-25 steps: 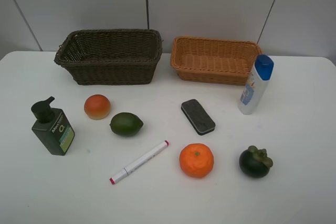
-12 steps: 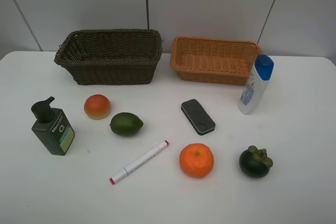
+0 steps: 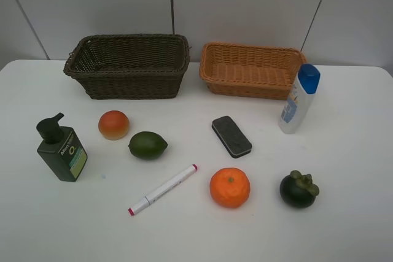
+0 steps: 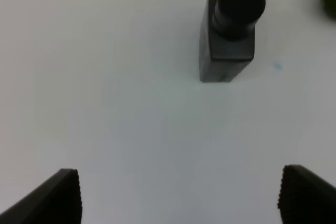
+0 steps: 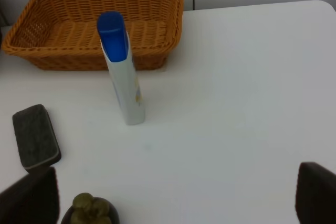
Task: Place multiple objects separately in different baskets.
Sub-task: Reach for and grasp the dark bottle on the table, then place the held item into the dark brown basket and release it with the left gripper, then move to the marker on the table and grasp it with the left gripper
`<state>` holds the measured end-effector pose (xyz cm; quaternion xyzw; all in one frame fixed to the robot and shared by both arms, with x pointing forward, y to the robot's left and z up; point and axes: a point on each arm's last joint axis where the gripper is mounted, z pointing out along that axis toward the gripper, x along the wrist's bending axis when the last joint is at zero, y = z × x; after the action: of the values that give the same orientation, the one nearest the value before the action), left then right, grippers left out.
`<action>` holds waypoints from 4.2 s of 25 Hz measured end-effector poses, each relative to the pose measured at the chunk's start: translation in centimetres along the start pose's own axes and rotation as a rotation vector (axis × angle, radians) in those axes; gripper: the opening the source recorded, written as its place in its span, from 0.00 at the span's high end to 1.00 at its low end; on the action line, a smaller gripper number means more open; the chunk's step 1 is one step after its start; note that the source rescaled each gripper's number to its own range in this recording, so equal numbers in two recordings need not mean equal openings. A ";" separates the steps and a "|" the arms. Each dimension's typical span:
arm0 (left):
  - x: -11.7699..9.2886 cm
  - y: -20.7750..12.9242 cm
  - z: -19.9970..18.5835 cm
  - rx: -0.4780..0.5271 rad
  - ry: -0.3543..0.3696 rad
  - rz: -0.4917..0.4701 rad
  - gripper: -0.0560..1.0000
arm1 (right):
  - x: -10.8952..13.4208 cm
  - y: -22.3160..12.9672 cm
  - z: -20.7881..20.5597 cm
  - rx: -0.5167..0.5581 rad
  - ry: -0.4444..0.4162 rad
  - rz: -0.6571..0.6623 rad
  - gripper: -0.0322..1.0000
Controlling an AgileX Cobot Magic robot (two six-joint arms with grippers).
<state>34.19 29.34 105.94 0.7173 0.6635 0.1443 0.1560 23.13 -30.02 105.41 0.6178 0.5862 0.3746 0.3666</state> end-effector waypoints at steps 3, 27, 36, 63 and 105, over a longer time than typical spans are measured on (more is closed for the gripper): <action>-0.1 3.5 2.4 0.153 -0.012 -0.033 0.08 | 0.0 0.0 0.0 0.000 0.000 0.000 0.00; -4.3 10.0 19.2 0.534 -0.050 0.003 0.08 | 0.0 0.0 0.0 0.000 0.000 0.000 0.00; -4.3 10.1 19.7 0.535 -0.049 -0.003 0.41 | 0.0 0.0 0.0 0.000 0.000 0.000 0.00; -1.8 30.5 16.9 0.070 -0.069 -0.118 0.62 | 0.0 0.0 0.0 0.000 0.000 0.000 0.00; -15.9 23.6 10.1 0.253 -0.221 0.413 0.00 | 0.0 0.0 0.0 0.000 0.000 0.000 0.00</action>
<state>58.54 11.45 106.55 0.8626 0.4949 0.0098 0.1039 23.13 -30.02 105.41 0.6178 0.5862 0.3746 0.3666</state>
